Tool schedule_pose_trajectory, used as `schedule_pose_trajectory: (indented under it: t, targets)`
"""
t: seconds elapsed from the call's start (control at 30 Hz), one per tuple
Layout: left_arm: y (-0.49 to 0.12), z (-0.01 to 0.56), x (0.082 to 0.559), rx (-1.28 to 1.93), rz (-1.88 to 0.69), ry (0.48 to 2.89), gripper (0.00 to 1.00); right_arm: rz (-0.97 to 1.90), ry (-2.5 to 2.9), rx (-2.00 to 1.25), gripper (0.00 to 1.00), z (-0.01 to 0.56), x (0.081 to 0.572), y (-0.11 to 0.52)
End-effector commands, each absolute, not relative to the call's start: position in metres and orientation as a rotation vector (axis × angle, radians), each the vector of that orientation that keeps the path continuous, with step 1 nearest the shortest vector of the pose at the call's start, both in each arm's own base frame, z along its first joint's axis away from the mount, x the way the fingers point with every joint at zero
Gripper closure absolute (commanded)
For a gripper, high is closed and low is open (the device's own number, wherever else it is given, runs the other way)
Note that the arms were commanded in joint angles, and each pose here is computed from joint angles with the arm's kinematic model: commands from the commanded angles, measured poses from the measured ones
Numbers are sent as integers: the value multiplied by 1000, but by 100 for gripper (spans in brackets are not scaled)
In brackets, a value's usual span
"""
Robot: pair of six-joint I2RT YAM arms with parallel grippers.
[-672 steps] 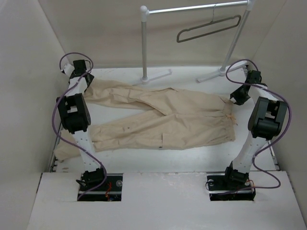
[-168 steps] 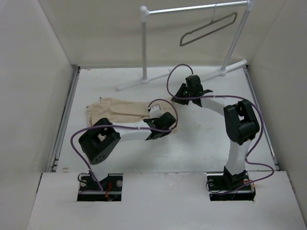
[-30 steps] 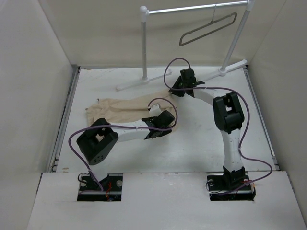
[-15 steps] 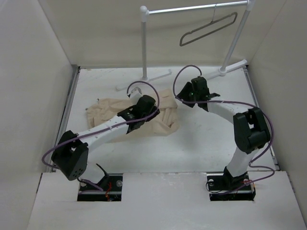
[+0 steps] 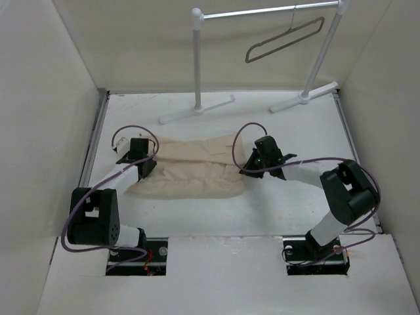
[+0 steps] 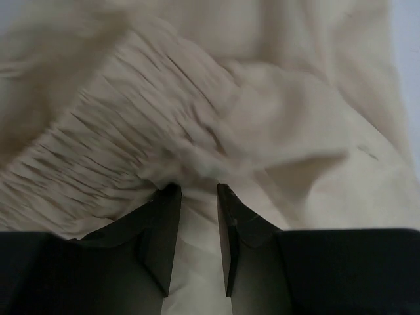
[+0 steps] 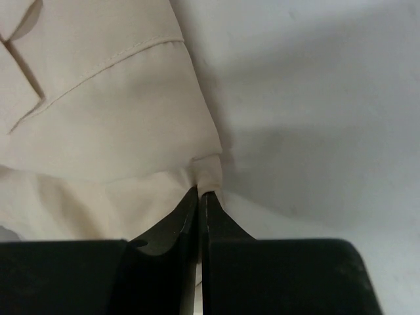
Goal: Place the trousers on the hanger
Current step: Fold the trousers at the center of the board.
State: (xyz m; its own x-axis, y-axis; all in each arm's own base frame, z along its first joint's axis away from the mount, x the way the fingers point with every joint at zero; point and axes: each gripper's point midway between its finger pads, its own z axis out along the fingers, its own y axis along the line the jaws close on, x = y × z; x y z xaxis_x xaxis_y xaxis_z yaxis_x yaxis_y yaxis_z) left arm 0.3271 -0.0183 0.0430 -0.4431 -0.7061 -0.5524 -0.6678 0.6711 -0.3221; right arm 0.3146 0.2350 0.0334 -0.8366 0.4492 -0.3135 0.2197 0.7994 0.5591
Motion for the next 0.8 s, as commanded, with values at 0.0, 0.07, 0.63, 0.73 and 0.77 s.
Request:
schedule_pose_trajectory:
  t: [0.0,0.07,0.63,0.73,0.77]
  targets:
    - [14,39,306,-1099,-19,2196,73,734,2580,486,93,35,281,233]
    - [25,37,293,-1150,-12,2185,73,719,2592,476,89,32,266,228]
    - [-22,94,316,-984,-220,2102,71,716,2414,258,85,100,327,281]
    - [-2,70,317,-1103,-186,2123,76,657,2488,307,87,71,325,277]
    - [-5,71,318,-1111,-214,2126,78,643,2507,308,87,63,321,277]
